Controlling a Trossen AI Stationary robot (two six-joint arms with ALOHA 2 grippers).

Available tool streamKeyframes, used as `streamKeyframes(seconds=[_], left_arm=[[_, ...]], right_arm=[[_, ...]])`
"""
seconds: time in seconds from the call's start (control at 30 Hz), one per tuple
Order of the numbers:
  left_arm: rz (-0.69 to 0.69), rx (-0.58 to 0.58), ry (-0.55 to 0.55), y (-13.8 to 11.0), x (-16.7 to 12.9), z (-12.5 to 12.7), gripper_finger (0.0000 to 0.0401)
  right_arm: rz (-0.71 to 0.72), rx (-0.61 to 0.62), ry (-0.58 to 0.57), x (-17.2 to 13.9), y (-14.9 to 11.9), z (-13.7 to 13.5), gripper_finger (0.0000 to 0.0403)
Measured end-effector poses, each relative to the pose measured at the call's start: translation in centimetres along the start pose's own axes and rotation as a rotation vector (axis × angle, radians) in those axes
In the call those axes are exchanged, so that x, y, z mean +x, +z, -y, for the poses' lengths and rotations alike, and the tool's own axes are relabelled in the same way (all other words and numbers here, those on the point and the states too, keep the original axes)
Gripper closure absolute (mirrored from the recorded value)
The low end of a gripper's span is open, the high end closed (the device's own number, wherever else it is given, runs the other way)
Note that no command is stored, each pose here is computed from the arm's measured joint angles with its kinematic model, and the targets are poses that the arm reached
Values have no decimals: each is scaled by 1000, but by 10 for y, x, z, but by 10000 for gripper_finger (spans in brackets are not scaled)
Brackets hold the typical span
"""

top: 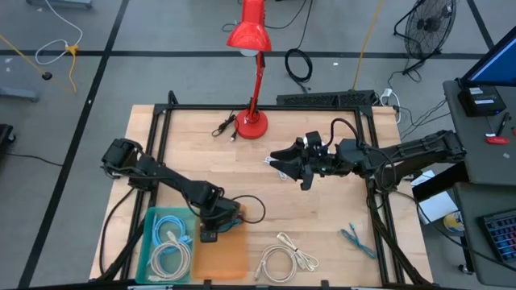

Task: Pick & Place USB Port
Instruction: Put the left blue USB cable into the orange bin, then put the blue USB cable into the orange bin

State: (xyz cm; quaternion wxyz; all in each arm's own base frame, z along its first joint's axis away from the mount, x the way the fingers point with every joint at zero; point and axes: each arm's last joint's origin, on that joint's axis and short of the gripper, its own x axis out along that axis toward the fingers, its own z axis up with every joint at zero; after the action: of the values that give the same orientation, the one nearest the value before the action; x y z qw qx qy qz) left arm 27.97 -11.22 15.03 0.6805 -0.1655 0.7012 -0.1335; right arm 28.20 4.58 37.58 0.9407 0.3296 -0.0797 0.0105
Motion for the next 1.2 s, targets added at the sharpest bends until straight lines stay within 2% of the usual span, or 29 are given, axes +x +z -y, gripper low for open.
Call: streamKeyframes(seconds=[0.2,0.33,0.5,0.73,0.93,1.1,1.2], left_arm=[[11,-42,17,-1,-2,0,275],[30,-56,12,-1,-9,3,250],[104,-57,-17,-4,-28,11,239],[247,-103,12,-22,-67,18,238],[505,-195,87,-39,-107,22,238],[762,-309,127,-48,-134,23,238],[891,-336,128,-48,-143,27,238]], right_arm=[[0,-1,0,0,0,0,218],[0,-3,0,0,0,0,218],[-2,-8,-4,0,0,0,218],[-64,-13,-46,0,-6,5,220],[-257,-37,-195,-5,-24,20,223],[-464,-31,-398,-17,-40,40,232],[-580,-34,-513,-27,-48,50,238]])
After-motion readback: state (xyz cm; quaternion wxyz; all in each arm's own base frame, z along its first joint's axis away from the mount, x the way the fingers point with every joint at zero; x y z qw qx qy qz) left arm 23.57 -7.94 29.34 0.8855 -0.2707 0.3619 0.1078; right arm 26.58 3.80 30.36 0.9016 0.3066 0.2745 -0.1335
